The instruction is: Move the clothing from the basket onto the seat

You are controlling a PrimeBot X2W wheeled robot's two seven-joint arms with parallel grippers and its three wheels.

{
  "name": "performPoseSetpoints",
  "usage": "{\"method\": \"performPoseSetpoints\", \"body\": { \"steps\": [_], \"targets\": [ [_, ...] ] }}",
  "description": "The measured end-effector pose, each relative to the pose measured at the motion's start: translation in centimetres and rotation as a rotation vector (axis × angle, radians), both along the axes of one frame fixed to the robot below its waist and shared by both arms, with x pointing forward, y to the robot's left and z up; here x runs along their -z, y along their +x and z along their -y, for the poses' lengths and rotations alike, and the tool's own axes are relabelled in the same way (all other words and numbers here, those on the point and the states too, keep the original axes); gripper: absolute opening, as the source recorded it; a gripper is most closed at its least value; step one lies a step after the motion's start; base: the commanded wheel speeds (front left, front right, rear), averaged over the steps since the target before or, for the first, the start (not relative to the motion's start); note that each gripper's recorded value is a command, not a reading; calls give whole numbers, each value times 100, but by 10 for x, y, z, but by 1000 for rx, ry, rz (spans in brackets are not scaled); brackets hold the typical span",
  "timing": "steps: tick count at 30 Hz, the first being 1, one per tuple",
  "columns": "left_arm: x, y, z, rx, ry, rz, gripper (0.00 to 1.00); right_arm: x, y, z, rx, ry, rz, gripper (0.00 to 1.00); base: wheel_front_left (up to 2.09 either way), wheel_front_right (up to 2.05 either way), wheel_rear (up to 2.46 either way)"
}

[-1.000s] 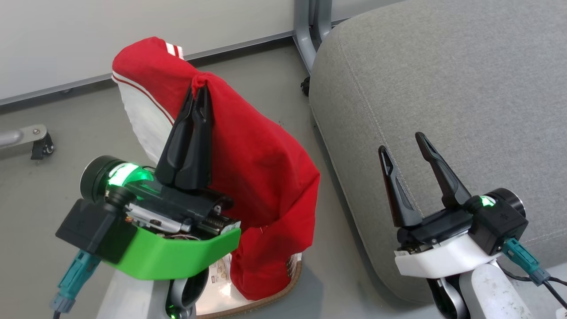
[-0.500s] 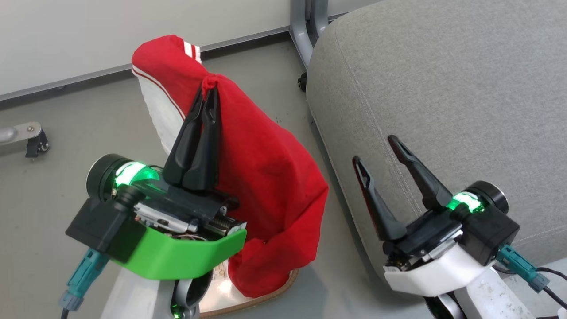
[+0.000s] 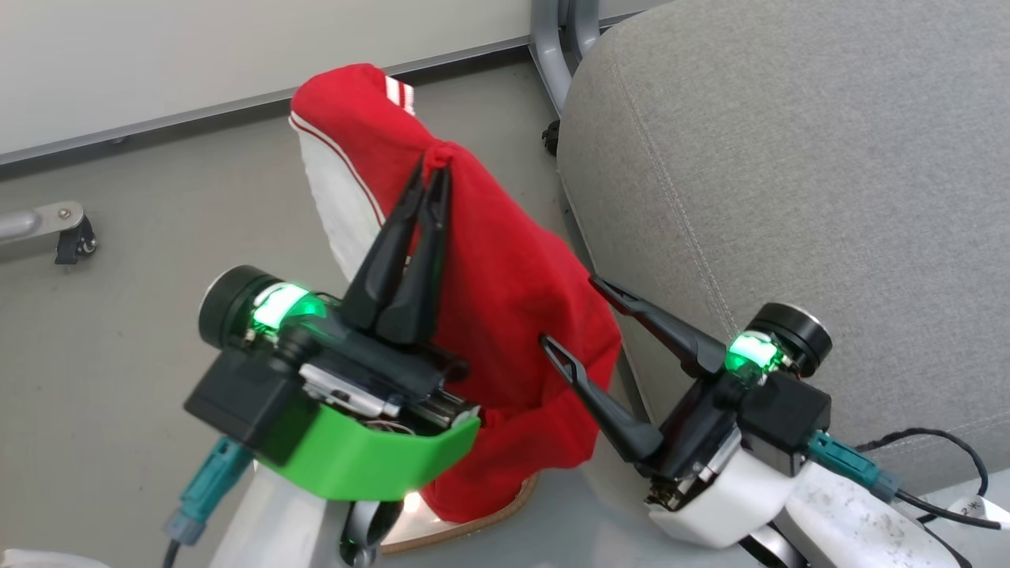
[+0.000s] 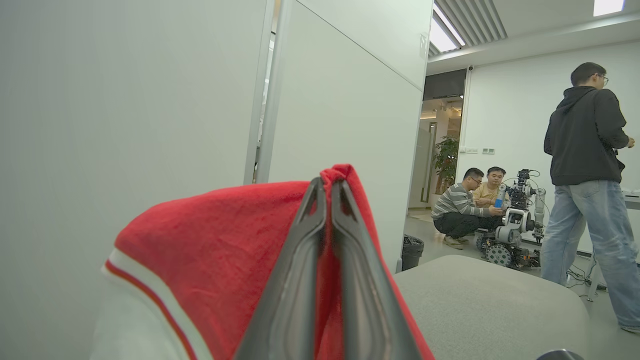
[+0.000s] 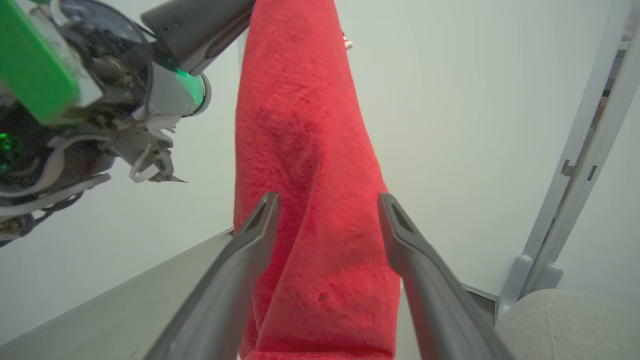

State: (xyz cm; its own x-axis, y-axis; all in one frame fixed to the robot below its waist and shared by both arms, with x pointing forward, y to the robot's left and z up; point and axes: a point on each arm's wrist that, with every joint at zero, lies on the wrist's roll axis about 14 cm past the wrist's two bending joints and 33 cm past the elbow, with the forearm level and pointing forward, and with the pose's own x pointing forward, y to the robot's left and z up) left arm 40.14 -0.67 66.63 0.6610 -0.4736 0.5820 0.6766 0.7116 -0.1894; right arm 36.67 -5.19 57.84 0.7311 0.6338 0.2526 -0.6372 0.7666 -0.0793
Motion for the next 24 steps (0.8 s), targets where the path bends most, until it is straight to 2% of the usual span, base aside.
{"method": "performPoseSetpoints", "body": {
  "steps": [10, 24],
  "targets": [
    [4, -14, 21, 52, 75, 33, 0, 32, 16, -8, -34, -169, -18, 100, 0, 0, 0],
    [7, -27, 34, 102, 102, 36, 0, 36, 22, -37, -99, -178, -29, 100, 0, 0, 0]
  ]
}}
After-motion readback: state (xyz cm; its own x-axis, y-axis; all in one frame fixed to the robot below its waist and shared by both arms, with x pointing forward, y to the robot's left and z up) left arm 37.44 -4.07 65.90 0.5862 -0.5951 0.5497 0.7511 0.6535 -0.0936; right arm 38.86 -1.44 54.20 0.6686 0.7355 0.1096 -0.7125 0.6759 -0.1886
